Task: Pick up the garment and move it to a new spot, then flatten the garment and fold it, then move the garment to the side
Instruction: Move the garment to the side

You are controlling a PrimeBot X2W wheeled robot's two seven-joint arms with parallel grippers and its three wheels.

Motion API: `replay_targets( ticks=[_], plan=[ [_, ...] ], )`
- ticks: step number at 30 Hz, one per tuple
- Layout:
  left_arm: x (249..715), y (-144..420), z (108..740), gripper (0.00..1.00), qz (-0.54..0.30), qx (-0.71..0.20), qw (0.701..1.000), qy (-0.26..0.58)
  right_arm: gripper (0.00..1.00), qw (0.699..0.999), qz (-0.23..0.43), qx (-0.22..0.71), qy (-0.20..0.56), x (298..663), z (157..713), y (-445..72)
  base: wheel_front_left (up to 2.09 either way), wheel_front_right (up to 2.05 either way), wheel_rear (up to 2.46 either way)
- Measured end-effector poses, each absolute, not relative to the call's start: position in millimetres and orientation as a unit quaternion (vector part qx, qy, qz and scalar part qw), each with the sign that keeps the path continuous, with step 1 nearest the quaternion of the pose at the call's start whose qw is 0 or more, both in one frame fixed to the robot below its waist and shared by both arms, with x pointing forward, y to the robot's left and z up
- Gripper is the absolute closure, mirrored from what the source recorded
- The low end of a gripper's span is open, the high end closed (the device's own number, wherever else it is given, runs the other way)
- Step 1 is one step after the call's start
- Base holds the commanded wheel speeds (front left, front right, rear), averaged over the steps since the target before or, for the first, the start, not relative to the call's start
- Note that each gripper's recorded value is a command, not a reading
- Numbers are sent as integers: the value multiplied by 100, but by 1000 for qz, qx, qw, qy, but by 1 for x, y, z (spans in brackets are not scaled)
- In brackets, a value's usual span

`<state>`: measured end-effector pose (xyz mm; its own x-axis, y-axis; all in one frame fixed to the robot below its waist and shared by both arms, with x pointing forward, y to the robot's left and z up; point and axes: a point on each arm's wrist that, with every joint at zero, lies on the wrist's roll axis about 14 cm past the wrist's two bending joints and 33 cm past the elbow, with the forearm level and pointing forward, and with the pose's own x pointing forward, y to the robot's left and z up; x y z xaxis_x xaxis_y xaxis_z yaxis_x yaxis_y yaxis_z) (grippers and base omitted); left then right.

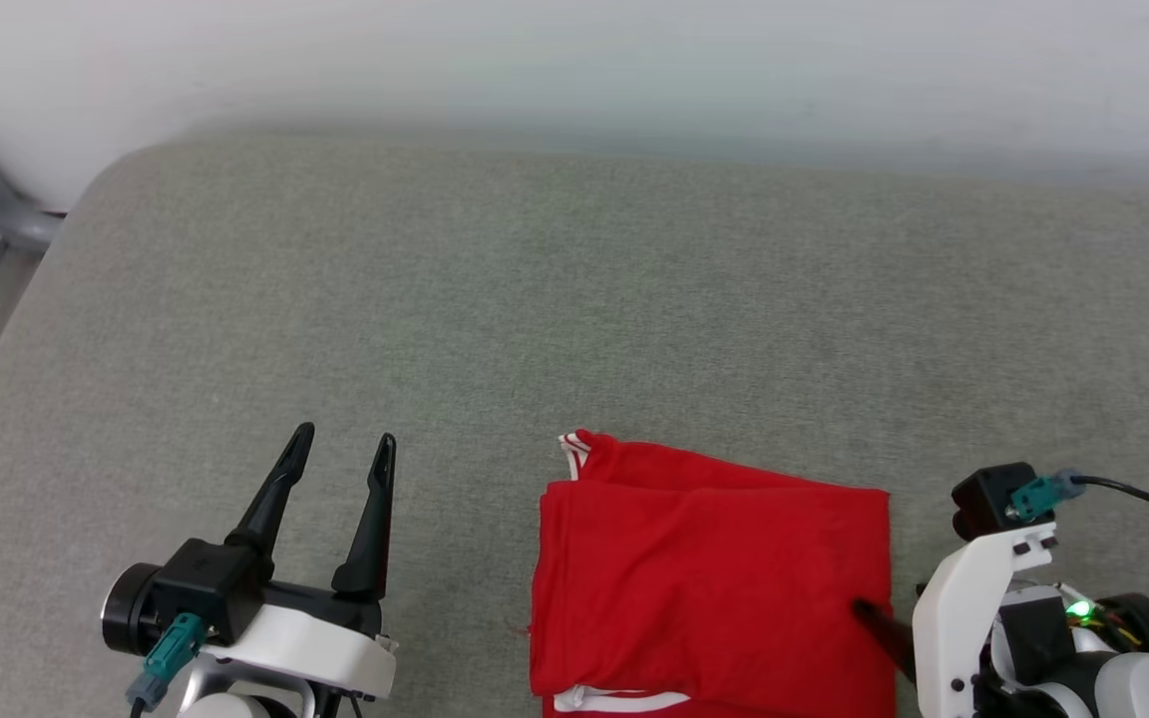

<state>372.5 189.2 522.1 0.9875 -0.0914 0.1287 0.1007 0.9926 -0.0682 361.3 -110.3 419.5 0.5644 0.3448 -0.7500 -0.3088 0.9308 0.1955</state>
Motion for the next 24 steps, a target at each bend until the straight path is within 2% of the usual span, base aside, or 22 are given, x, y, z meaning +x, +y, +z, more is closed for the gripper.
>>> replay_targets(
  ticks=[6, 16, 17, 18, 19, 20, 24],
  plan=[
    [372, 199, 516, 0, -33, -35, 998, -52, 0, 848, 180, 24, 498, 353, 387, -103, 0, 0, 0],
    [373, 212, 508, 0, -14, -32, 999, -39, 0, 819, 194, 13, 540, 352, 354, -86, 0, 0, 0],
    [372, 213, 507, 0, -13, -32, 999, -38, 18, 816, 198, 7, 543, 352, 352, -84, 0, 0, 0],
    [373, 213, 507, 0, -13, -33, 999, -37, 74, 814, 202, 0, 544, 351, 350, -83, 0, 0, 0],
    [373, 213, 506, 0, -12, -33, 999, -36, 94, 814, 204, -4, 544, 352, 349, -82, 0, 0, 0],
    [373, 213, 506, 0, -13, -33, 999, -36, 100, 814, 207, -6, 543, 352, 348, -81, 0, 0, 0],
    [374, 213, 507, 0, -14, -32, 999, -38, 100, 824, 217, -13, 524, 354, 352, -75, 0, 0, 0]
  ],
)
